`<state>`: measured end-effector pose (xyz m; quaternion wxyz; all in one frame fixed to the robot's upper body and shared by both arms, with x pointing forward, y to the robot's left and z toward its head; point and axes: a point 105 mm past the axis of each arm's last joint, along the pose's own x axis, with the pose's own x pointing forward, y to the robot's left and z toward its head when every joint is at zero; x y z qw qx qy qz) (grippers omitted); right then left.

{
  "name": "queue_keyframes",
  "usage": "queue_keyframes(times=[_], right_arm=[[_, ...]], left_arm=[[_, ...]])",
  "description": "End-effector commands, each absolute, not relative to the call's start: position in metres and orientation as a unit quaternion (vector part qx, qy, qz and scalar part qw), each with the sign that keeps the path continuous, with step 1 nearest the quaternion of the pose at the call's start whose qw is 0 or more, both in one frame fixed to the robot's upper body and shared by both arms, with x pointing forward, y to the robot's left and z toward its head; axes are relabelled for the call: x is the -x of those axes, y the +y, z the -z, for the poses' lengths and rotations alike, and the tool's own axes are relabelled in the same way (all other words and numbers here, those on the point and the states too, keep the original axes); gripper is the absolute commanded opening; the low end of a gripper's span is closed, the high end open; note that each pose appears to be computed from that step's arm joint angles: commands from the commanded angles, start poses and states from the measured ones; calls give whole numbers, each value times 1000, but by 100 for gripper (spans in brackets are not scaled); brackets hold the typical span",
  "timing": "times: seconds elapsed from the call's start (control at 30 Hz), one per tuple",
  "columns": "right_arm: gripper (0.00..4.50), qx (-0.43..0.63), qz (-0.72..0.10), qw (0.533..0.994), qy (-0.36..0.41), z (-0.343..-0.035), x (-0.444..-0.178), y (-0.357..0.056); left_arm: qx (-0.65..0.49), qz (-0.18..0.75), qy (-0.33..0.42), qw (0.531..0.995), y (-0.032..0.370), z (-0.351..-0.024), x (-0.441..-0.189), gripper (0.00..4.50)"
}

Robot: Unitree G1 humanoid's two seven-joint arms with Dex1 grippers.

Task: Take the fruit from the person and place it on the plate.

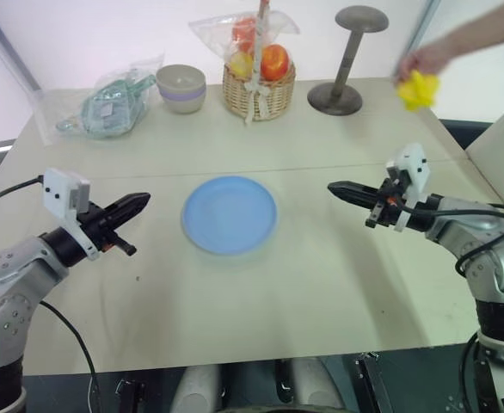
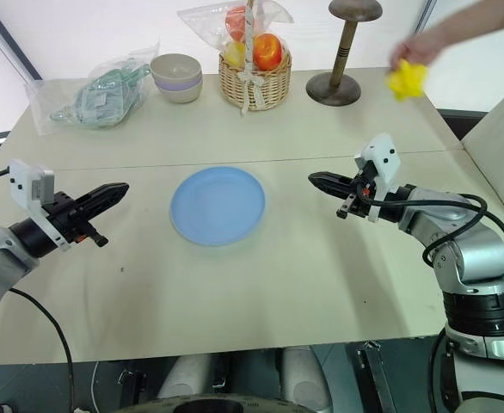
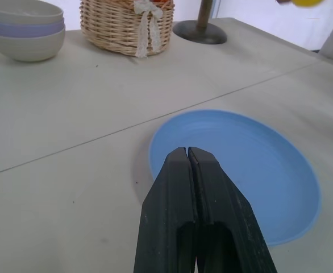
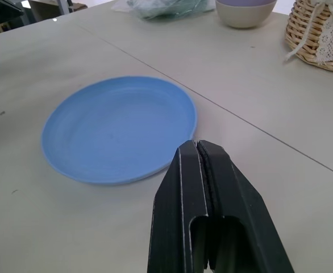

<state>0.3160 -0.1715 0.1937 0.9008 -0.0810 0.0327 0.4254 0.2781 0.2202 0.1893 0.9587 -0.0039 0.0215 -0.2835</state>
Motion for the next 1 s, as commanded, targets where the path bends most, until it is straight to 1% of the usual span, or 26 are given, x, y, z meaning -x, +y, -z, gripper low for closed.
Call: queue_keyframes(times=[0.03,0.2,0.23,0.27,0.37,0.4,0.5,0.53,0.6,0.73,0.83,1.0], right_arm=[[0,87,-427,900,6,-208,-310,-169],[0,83,-429,900,5,-208,-310,-167],[0,82,-429,900,5,-208,-310,-167],[0,79,-429,900,4,-209,-310,-166],[85,74,-432,899,1,-210,-311,-165],[139,76,-430,900,0,-211,-311,-165],[292,78,-428,900,-1,-211,-312,-165],[352,78,-428,901,-2,-211,-313,-165],[447,78,-425,902,-5,-213,-314,-165],[447,78,-414,907,-17,-220,-316,-164],[447,73,-400,913,-33,-231,-318,-160],[447,59,-382,919,-77,-267,-322,-147]], left_arm=[[-13,292,-3,956,213,-201,-276,3],[-9,294,-5,956,211,-202,-276,3],[-9,294,-5,956,211,-202,-277,55],[-10,295,-5,956,211,-202,-277,89],[-6,296,-7,955,210,-203,-277,233],[-8,295,-8,955,210,-203,-278,291],[-9,293,-9,956,210,-203,-279,444],[-9,292,-10,956,210,-204,-279,450],[-10,290,-11,957,211,-204,-279,450],[-11,287,-15,958,211,-207,-280,450],[-8,286,-23,958,210,-210,-281,450],[0,287,-23,958,208,-208,-283,450]])
